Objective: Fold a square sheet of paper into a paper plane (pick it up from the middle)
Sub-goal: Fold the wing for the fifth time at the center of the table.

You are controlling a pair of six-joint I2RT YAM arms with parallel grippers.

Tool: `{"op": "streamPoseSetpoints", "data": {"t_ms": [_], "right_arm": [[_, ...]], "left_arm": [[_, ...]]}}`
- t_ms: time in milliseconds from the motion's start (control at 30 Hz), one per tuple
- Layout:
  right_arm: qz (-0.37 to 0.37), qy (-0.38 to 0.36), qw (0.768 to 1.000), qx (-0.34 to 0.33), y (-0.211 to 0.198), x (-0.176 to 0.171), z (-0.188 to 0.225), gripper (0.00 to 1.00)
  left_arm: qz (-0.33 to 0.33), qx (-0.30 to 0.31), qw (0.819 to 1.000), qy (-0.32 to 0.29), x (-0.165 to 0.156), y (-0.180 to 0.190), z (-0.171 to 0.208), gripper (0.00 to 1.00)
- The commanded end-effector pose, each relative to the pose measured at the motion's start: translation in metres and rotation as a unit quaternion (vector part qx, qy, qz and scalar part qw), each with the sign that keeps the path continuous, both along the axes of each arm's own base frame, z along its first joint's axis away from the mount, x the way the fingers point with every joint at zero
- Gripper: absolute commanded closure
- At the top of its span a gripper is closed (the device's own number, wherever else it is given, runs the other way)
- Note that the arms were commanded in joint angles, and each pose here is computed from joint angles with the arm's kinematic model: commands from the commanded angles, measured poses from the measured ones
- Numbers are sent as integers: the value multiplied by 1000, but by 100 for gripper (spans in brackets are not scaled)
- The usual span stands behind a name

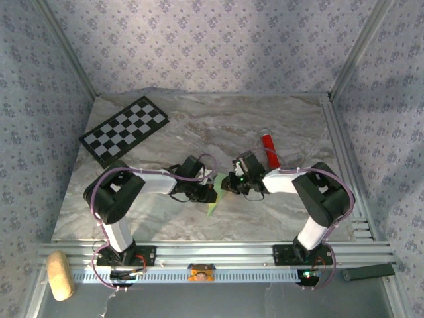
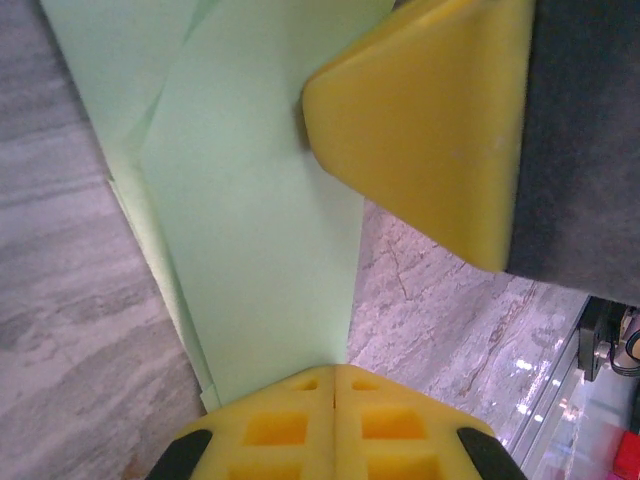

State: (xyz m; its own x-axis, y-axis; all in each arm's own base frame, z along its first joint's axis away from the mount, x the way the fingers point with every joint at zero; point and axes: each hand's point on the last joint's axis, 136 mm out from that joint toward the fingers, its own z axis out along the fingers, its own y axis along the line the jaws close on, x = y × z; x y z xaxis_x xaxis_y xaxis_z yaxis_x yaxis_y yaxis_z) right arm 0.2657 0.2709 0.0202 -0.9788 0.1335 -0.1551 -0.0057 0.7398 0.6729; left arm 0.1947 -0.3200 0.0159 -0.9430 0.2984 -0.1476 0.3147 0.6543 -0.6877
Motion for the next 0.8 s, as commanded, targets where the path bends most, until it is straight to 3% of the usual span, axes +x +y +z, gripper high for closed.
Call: {"op": "streamPoseSetpoints", "data": {"t_ms": [0, 533, 767], "right_arm": [[-62, 4, 998, -33, -21, 23, -14, 87], [-142, 8, 987, -77, -68, 59, -19, 86], [-145, -22, 986, -78, -72, 67, 0, 86]], "left_arm": [[6, 100, 993, 67, -33, 42, -44, 100], [21, 96, 993, 67, -31, 41, -45, 100], [25, 95, 993, 64, -29, 40, -44, 100]]}}
